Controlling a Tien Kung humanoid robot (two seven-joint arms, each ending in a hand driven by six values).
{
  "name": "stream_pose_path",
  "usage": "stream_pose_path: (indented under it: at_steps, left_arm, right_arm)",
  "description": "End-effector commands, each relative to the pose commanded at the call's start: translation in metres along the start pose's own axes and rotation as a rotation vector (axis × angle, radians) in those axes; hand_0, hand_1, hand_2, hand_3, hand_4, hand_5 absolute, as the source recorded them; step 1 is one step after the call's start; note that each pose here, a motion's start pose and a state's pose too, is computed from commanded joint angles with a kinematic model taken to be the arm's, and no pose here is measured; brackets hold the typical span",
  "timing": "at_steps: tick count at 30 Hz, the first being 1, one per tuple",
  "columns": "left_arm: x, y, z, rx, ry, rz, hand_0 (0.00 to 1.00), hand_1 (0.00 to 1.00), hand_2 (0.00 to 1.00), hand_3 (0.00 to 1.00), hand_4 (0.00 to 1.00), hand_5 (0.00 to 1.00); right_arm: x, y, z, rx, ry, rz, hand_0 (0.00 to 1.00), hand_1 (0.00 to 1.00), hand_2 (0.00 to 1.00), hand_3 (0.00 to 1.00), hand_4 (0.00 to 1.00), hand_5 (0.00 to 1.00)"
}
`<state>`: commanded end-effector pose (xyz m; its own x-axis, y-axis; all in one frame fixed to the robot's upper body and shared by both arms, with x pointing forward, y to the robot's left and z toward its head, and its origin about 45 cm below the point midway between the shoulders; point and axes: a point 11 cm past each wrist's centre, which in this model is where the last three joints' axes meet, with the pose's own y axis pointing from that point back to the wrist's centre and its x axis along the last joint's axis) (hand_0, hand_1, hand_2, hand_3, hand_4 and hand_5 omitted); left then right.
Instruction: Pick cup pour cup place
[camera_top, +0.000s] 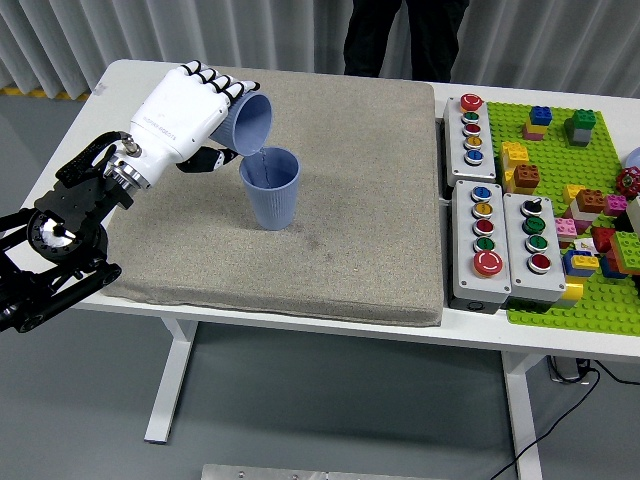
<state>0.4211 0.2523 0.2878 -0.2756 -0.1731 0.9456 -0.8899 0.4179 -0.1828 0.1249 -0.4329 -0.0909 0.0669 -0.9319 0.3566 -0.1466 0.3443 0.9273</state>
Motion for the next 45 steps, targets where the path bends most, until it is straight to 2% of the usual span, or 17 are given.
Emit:
stream_pose_path:
  at_steps: [18, 45]
  left_arm:
    - [0.0091, -0.0033, -0.0013, 0.001, -0.025, 0.027, 0.649, 0.62, 0.638, 0.637, 0.645, 0.114]
    - [0.0073, 0.002, 0.0036, -0.012, -0.023, 0.024, 0.664, 0.626, 0.638, 0.636, 0.629, 0.091]
  right_arm:
    - [-0.0005, 0.0001, -0.0013, 0.002, -0.005, 0.0, 0.695, 0.682, 0.619, 0.602, 0.017, 0.18]
    - [-0.0011, 0.0001, -0.0013, 0.001, -0.006, -0.002, 0.694, 0.681, 0.617, 0.601, 0.018, 0.182]
